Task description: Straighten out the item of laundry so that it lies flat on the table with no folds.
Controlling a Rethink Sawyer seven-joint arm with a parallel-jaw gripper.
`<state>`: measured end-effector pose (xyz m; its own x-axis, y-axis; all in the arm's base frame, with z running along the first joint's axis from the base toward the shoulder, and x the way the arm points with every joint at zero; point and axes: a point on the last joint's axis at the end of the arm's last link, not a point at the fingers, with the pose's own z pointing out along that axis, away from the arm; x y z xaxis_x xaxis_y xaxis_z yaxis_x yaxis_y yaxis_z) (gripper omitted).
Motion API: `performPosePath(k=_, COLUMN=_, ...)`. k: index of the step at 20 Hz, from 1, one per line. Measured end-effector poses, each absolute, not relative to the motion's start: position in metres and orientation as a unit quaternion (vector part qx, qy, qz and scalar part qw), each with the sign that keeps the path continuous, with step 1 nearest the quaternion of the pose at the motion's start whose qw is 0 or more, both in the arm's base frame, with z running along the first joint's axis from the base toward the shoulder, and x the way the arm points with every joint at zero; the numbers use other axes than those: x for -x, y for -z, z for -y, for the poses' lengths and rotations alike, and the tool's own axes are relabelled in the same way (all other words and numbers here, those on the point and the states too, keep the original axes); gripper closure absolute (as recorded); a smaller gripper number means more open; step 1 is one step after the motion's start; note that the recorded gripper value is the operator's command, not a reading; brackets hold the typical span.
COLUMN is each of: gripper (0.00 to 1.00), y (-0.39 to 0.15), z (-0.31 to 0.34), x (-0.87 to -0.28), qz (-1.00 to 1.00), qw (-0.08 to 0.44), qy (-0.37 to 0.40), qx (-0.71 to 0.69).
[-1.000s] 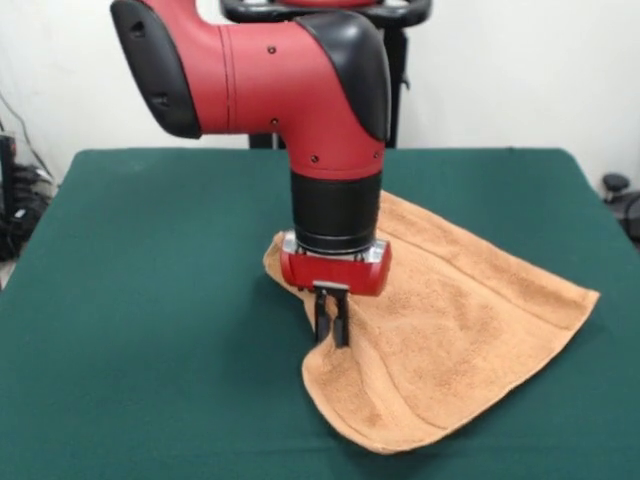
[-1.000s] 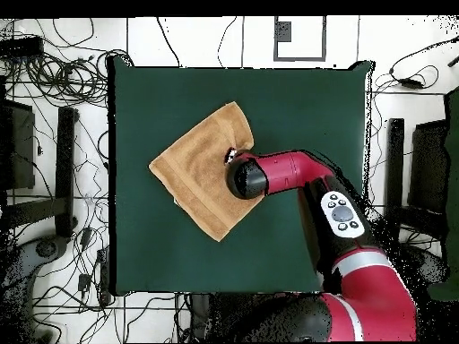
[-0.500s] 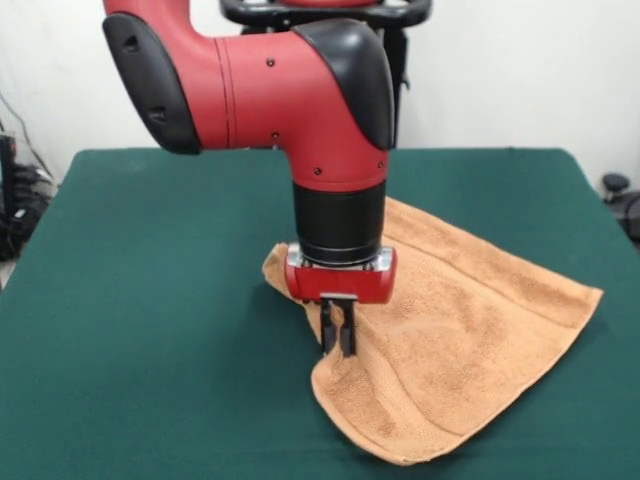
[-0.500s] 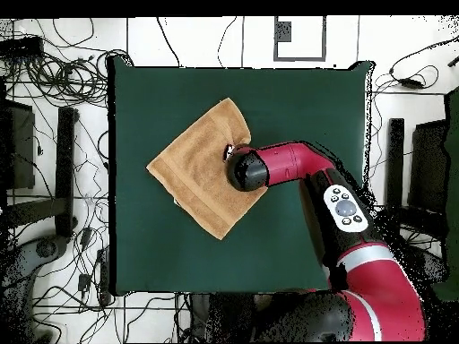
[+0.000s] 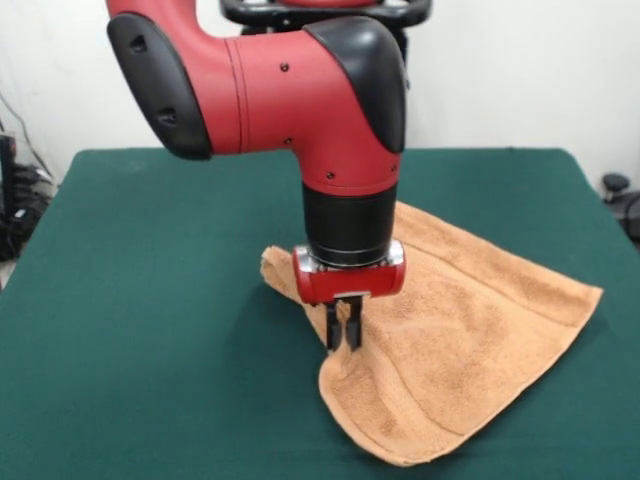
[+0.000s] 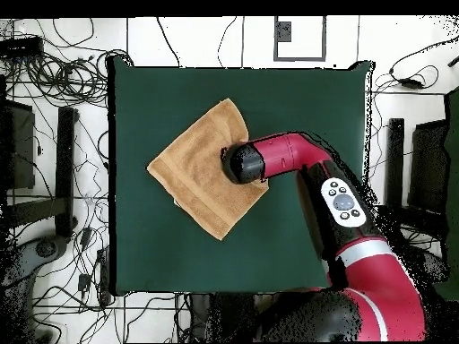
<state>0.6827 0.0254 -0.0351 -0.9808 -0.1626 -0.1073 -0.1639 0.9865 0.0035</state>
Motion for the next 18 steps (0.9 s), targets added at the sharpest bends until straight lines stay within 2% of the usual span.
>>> performPosePath(k=8, gripper=1.00, y=0.035, z=-0.035, x=-0.685, qz=-0.975, qw=0.051, qy=-0.004, qx=0.217)
performPosePath(k=18, gripper=1.00, y=0.037, z=-0.037, x=-0.689, qz=-0.968, qw=0.049, qy=-0.002, qx=0.246)
